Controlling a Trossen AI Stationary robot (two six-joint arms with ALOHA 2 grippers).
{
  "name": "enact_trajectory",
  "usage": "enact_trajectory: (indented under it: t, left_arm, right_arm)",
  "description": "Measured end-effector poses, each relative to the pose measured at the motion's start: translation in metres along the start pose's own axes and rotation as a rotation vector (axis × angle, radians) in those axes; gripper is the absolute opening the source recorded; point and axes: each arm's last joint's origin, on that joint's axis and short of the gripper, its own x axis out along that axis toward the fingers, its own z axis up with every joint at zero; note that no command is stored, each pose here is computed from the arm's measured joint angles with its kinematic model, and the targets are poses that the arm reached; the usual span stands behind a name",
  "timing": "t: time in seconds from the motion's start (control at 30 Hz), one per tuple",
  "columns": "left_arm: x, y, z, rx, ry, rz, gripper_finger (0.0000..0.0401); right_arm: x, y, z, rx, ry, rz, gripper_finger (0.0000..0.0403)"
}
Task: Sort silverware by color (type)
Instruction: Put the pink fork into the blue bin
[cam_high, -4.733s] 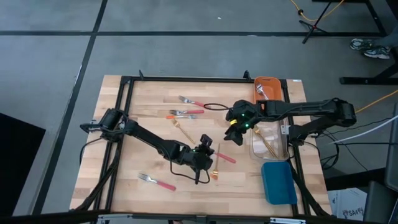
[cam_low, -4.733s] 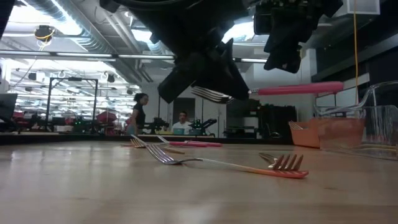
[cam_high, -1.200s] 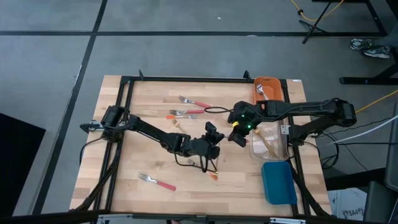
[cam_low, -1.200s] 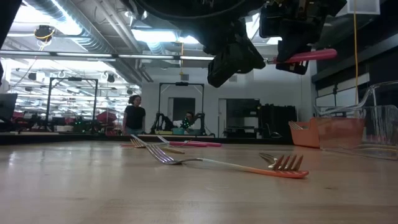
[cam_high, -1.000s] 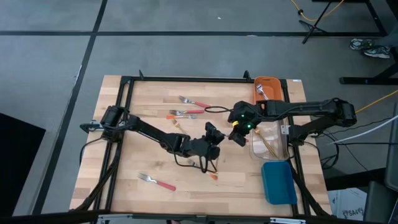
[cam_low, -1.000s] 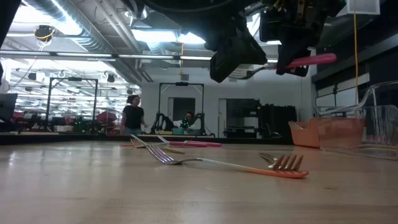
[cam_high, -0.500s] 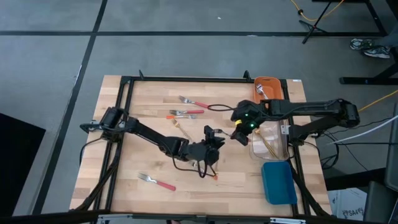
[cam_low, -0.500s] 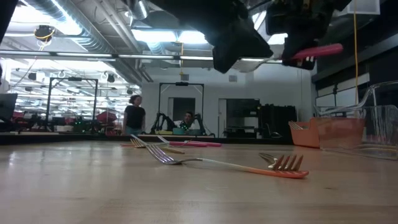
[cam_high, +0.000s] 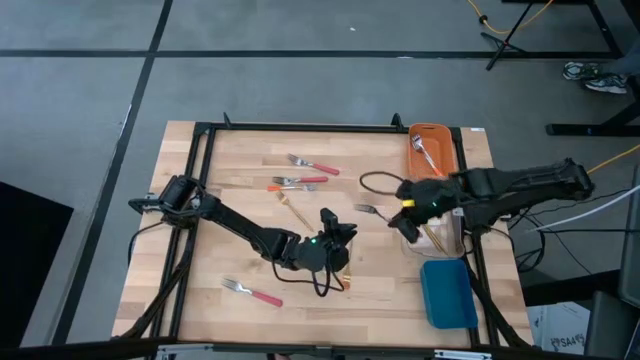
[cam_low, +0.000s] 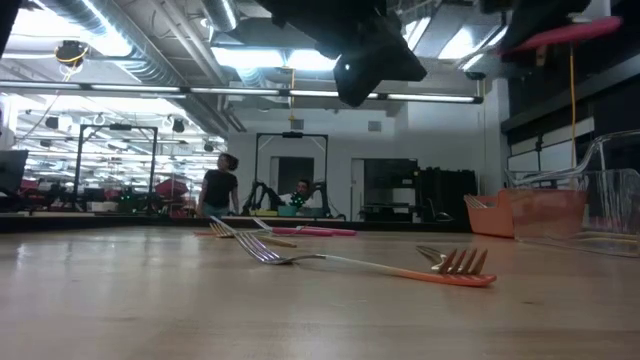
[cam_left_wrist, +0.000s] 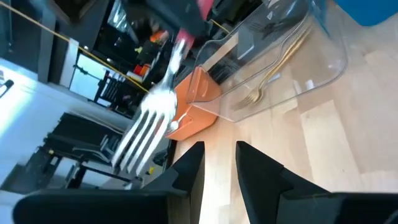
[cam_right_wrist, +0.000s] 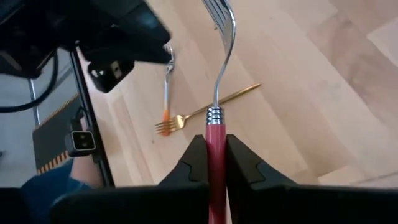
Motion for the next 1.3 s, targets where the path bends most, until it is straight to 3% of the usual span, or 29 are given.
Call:
enact_trajectory:
  t: [0.27,0.6,1.3]
  left_arm:
    - [0.002,0.0,-0.003,-0.081,0.011,-0.011,0.0085]
    - [0.002,0.0,-0.003,-0.085,0.01,-0.014,0.0085]
    - [0.005,0.002,-0.004,-0.125,0.016,-0.008,0.0085]
  right_arm:
    - [-0.007,0.031,-0.046,0.056,-0.04,-0.03,0.0006]
    - [-0.018,0.054,-0.108,0.196,-0.116,-0.022,0.0006]
    - [-0.02,0.067,-0.188,0.401,0.302,-0.11,0.0005]
